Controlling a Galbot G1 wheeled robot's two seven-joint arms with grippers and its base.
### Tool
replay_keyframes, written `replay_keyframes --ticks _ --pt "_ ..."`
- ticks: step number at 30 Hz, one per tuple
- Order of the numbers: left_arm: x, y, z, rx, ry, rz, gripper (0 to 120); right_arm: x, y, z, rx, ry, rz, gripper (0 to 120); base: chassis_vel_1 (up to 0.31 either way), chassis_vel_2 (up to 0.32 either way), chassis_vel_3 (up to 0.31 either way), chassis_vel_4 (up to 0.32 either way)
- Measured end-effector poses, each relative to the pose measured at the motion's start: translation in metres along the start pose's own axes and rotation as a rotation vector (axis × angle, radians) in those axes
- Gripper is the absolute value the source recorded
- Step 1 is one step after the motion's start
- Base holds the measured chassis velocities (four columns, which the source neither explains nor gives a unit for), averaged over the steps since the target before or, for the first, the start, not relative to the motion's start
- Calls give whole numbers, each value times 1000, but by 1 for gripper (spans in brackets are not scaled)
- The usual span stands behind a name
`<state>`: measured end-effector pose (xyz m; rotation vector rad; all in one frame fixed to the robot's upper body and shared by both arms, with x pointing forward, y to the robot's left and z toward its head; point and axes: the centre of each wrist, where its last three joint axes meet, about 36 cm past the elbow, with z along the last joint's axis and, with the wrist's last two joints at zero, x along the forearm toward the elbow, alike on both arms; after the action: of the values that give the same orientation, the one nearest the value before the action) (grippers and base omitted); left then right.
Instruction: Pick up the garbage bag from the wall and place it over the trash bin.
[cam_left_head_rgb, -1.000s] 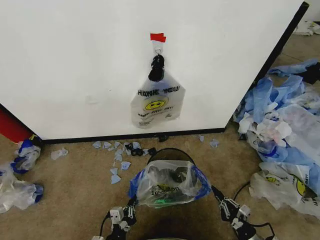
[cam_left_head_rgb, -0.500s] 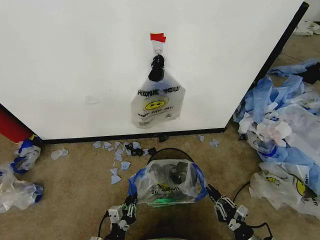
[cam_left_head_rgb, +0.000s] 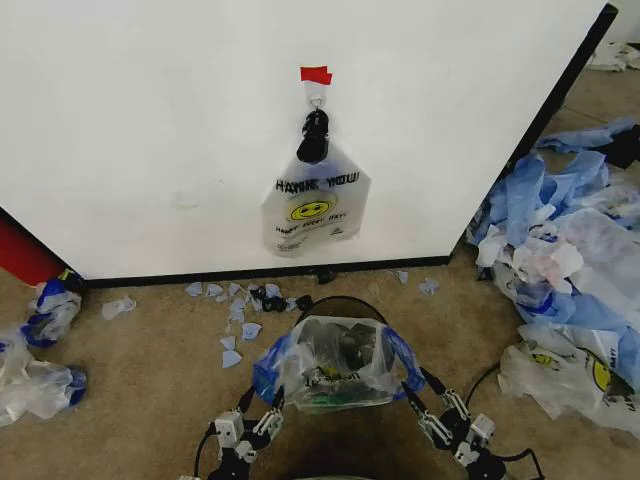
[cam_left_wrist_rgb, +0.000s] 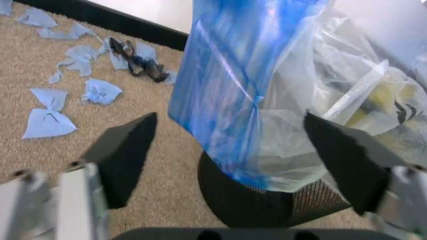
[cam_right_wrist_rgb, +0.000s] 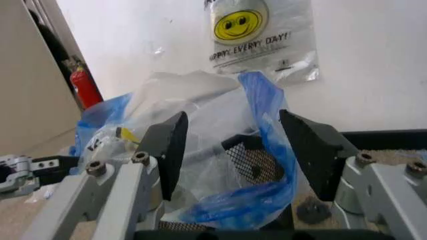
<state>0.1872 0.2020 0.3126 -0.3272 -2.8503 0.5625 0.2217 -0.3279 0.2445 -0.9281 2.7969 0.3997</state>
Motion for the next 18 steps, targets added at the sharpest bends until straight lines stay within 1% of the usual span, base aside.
replay_keyframes --ticks 1,2,5,14,15,18 --pt "1 0 1 0 4 -1 95 -1 -1 0 3 0 -1 53 0 0 0 0" --pt "2 0 1 -1 5 -1 97 -1 -2 1 4 1 -2 53 0 0 0 0" --pt "3 0 2 -2 7 -2 99 0 -2 2 5 4 -2 52 0 0 0 0" --pt "3 4 -5 -17 -5 -8 99 -1 -4 0 4 3 -3 49 0 0 0 0" --pt "3 5 -7 -20 -8 -10 100 -1 -4 -1 0 -1 -5 47 0 0 0 0" --pt "4 5 -9 -22 -10 -9 99 -2 -3 -2 -4 -6 -8 45 0 0 0 0"
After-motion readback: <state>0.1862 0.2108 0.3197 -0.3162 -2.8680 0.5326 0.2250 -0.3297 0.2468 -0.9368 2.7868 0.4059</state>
